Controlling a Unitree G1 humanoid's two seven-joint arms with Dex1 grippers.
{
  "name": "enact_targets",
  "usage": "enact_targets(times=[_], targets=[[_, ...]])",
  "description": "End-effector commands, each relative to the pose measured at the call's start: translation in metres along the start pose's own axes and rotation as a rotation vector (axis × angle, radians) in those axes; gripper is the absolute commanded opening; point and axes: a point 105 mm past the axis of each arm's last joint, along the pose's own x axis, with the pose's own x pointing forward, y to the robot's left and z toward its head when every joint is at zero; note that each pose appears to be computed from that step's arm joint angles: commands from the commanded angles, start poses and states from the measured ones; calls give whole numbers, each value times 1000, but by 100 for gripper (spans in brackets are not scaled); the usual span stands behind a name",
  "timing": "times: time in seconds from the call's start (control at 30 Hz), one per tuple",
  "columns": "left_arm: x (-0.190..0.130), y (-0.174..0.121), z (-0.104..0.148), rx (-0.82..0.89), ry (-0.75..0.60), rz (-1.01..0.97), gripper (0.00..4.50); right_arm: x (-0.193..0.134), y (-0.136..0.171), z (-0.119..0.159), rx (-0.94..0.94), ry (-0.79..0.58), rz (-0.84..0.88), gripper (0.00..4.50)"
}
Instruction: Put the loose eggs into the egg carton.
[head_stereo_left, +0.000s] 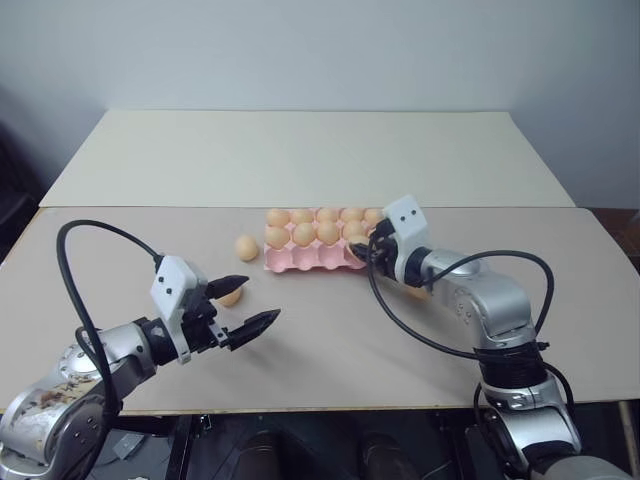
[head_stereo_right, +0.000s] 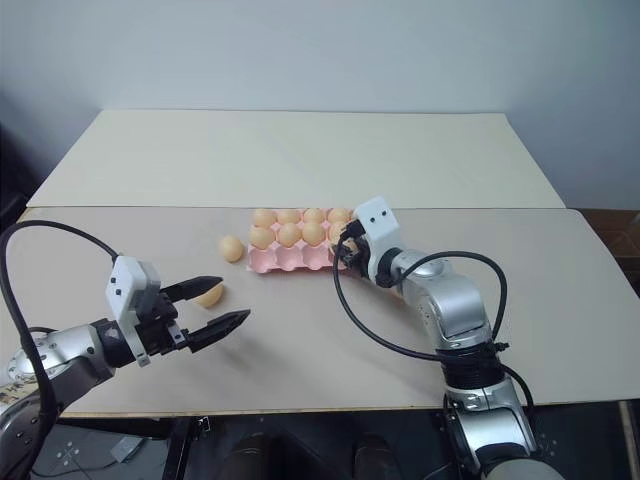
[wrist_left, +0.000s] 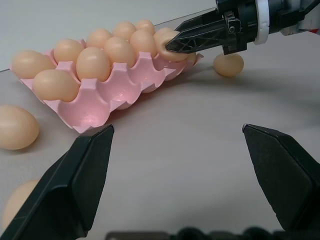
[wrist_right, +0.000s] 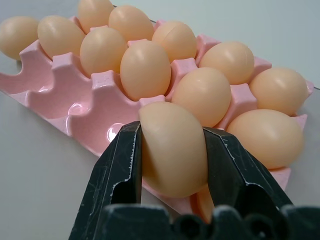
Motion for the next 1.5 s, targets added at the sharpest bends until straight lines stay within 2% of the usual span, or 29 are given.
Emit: enact_targets(times=[0.03, 0.27, 0.3, 0.43, 0.57, 0.77, 0.9, 1.07, 1.27, 1.5], targets=[[1, -8, 12, 46, -41, -15, 450, -1, -1, 13, -19, -59, -13, 197], [1, -9, 13, 46, -43, -15, 450, -1, -2, 11, -20, -60, -19, 426], [1, -8, 13, 46, -43, -15, 450, -2, -3, 13, -20, -67, -16, 446], [0, -7, 14, 47, -43, -17, 450, -14, -7, 22, -26, -96, 5, 446], [-3, -3, 16, 51, -39, -17, 450, -40, -11, 30, -46, -128, 84, 446], [-5, 4, 20, 63, -33, -23, 450, -105, -23, 15, -136, -65, 240, 446], [-2, 6, 20, 64, -32, -45, 450, -146, -47, 10, -138, -22, 229, 446], [1, 7, 21, 63, -29, -79, 450, -177, -61, 7, -140, 1, 222, 446], [0, 13, 22, 68, -20, -97, 450, -200, -75, -1, -150, 71, 164, 446], [-1, 11, 23, 60, -14, -143, 450, -209, -88, -6, -155, 92, 86, 446]])
